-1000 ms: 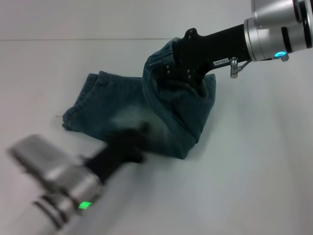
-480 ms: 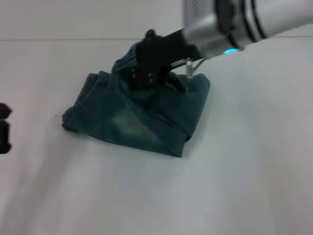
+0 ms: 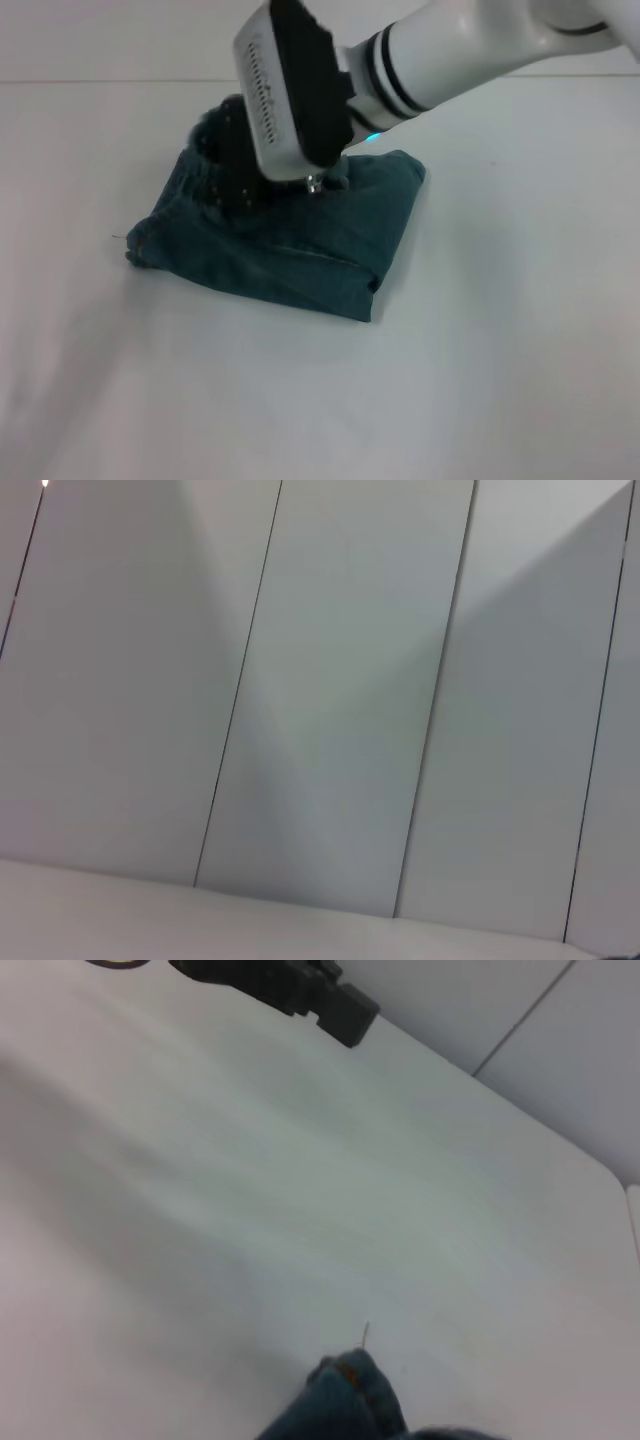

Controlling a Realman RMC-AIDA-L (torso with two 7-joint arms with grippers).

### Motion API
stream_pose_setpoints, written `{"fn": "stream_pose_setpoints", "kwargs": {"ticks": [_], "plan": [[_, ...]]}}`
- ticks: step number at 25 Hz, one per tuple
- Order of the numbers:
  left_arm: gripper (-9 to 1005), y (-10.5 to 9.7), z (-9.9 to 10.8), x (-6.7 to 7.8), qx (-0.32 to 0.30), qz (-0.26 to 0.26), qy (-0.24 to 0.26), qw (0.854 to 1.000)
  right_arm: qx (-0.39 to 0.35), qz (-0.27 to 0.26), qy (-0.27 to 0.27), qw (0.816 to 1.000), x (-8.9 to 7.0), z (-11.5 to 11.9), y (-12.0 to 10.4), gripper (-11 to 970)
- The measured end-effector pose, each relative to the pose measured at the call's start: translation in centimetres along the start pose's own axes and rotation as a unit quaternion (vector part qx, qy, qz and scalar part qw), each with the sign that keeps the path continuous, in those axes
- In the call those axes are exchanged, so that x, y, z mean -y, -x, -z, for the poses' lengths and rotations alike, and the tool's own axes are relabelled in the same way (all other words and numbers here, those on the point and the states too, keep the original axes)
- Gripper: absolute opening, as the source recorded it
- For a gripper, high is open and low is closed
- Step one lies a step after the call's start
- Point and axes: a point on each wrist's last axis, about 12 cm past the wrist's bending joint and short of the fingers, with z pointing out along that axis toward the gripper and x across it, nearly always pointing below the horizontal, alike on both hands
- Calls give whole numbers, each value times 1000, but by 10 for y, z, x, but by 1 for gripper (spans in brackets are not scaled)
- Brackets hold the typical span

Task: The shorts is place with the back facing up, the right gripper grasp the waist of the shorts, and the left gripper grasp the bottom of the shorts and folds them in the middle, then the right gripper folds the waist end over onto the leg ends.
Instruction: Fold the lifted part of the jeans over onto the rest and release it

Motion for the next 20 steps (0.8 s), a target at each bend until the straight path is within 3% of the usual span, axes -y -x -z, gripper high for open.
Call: {"fn": "stream_pose_setpoints", "kwargs": {"ticks": [3, 14, 20], "plan": [[2, -1, 0, 1, -1, 2, 0, 1000, 11, 7, 0, 1000, -1, -1, 3, 282], [2, -2, -2, 2, -3, 0, -6, 1000, 39, -10, 0, 999, -5, 8, 2, 744], [13, -1, -6, 5, -14, -8, -37, 999, 60, -79, -44, 994, -10, 29, -13, 852]]}}
